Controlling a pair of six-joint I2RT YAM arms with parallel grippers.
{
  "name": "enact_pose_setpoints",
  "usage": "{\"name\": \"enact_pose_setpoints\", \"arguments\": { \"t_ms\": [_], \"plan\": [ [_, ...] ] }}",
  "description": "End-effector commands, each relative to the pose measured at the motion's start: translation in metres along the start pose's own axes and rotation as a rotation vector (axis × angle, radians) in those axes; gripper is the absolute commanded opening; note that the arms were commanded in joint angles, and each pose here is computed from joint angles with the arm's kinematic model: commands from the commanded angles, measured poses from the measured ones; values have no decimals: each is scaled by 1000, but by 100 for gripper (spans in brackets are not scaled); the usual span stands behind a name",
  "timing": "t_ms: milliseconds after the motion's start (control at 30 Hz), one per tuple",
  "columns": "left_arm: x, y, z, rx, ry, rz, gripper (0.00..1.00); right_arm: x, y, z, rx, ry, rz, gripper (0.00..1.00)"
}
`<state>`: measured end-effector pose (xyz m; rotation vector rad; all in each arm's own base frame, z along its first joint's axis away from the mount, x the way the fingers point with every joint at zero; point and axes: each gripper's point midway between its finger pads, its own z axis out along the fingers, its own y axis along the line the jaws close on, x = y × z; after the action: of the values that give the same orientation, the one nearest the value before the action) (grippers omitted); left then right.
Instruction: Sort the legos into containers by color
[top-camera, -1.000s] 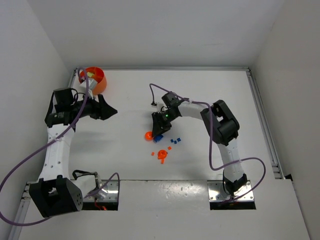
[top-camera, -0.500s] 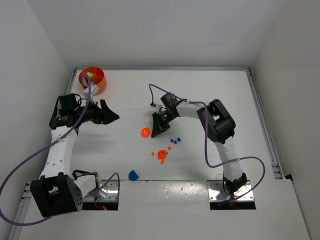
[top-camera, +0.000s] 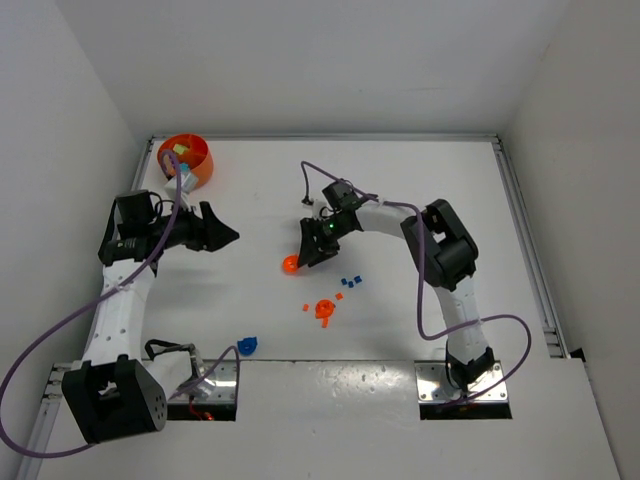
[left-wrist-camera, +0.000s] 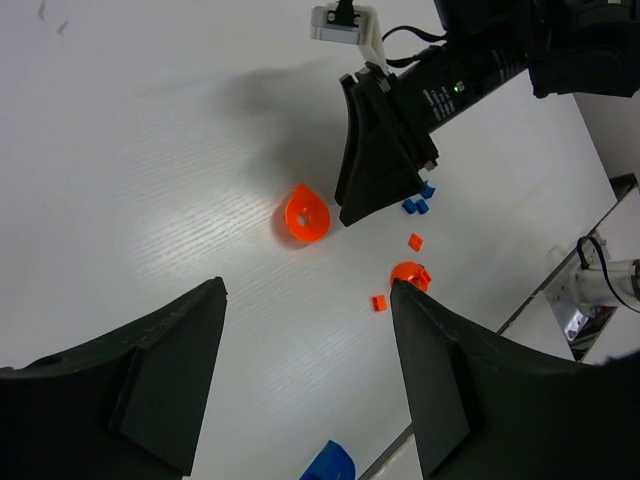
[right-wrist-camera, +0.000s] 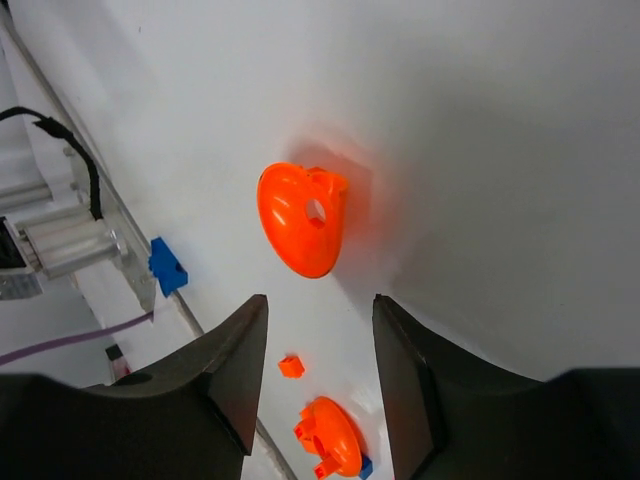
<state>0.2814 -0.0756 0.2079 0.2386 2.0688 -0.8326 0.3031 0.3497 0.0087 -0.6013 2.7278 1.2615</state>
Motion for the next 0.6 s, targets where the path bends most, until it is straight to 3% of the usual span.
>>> {"name": "enact_pose_setpoints", "arguments": {
  "t_ms": [0,567],
  "plan": [
    [-11,-3,-4,-2,-45,37,73,-27,8,-14,36,-84,-11,47],
    [-6,2,0,-10,-38,0,73,-24,-8,21,19,-9,33,31]
  ]
}}
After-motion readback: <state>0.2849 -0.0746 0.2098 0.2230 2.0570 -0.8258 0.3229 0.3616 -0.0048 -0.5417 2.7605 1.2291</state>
